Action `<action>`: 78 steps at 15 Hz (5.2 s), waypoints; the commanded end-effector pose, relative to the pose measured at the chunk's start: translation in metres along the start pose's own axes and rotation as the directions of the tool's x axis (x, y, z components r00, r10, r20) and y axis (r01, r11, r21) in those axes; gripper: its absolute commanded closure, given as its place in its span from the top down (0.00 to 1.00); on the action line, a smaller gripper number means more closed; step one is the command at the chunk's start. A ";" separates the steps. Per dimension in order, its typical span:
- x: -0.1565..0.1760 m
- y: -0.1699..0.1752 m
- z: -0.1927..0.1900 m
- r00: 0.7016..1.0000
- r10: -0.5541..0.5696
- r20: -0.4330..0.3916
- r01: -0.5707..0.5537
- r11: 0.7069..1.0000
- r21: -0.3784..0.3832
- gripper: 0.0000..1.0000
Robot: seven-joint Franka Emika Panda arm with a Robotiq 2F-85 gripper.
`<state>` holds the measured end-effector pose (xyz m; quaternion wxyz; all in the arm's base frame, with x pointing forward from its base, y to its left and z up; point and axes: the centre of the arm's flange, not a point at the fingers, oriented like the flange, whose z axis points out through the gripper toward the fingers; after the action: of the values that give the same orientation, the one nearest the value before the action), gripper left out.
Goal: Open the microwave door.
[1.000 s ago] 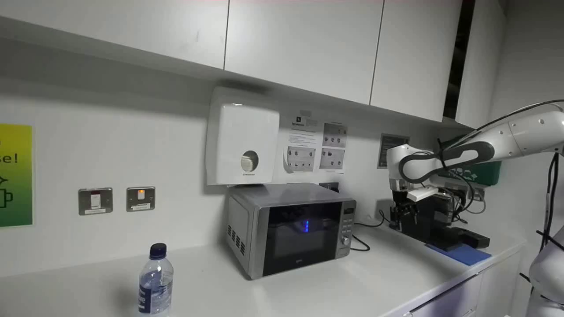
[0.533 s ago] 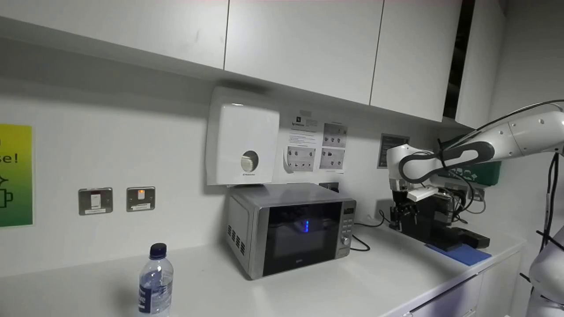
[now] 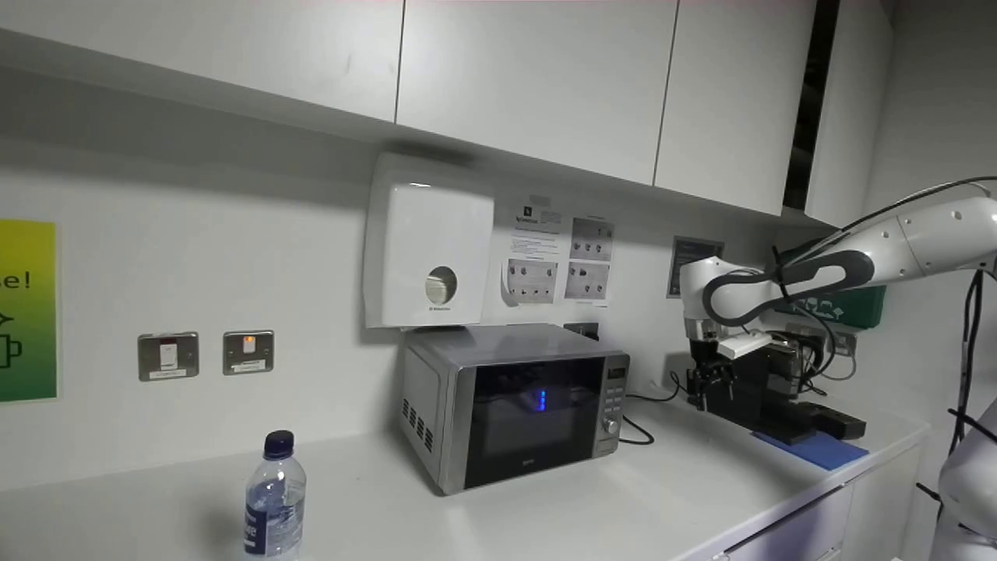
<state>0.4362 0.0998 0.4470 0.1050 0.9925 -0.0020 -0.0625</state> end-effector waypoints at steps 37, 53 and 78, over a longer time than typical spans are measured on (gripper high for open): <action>-0.062 -0.128 -0.017 0.980 -0.150 0.132 0.135 0.984 0.116 1.00; -0.066 -0.145 -0.014 0.992 -0.089 0.089 0.092 0.995 -0.031 1.00; -0.061 -0.215 0.018 0.970 0.052 -0.236 -0.060 0.998 -0.028 1.00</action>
<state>0.3743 0.3055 0.3967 0.1318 0.9907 -0.0197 0.0286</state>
